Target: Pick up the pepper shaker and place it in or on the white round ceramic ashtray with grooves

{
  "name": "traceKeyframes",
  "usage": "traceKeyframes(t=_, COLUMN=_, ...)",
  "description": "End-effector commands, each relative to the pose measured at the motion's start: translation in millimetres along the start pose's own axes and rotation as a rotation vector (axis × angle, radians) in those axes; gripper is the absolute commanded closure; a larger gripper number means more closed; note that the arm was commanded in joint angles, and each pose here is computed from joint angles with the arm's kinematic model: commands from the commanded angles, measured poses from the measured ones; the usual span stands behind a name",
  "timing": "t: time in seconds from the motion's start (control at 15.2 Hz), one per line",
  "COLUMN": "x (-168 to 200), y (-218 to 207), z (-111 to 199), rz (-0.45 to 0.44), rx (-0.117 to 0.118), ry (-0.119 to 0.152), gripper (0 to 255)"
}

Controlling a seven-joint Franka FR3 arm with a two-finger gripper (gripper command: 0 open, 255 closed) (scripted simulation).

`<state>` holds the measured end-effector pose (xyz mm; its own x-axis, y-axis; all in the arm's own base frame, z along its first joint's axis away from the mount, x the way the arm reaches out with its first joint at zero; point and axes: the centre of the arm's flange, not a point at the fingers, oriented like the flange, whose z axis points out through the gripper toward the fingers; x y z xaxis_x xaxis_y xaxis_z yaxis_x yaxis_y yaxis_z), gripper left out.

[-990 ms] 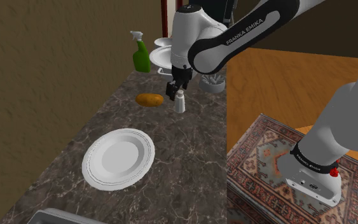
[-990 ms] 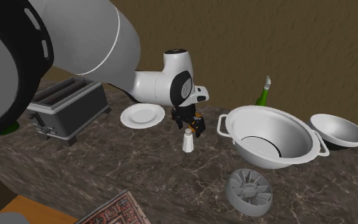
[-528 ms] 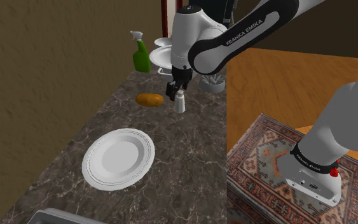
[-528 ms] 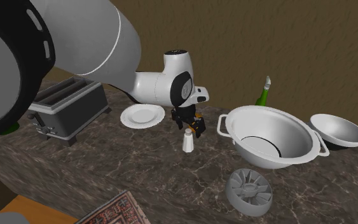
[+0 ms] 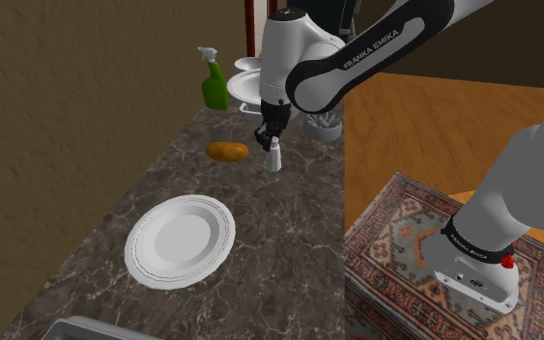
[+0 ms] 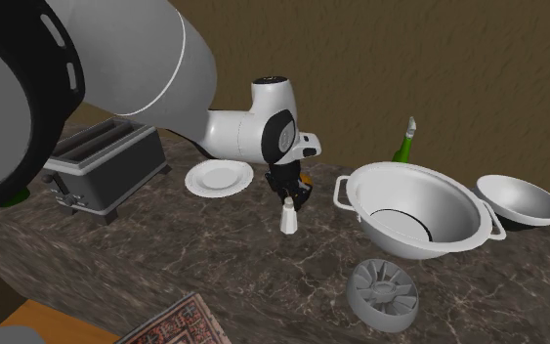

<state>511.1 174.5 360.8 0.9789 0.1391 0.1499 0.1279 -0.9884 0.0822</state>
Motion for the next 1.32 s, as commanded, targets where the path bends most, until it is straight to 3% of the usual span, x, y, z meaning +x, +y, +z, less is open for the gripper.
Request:
traceKeyframes(t=0.0, x=0, y=0, z=0, rz=0.000, rx=0.000, ry=-0.001, gripper=255)
traceKeyframes(t=1.25, x=14, y=8, z=-93, rz=0.000, rx=0.000, ry=-0.001, gripper=255)
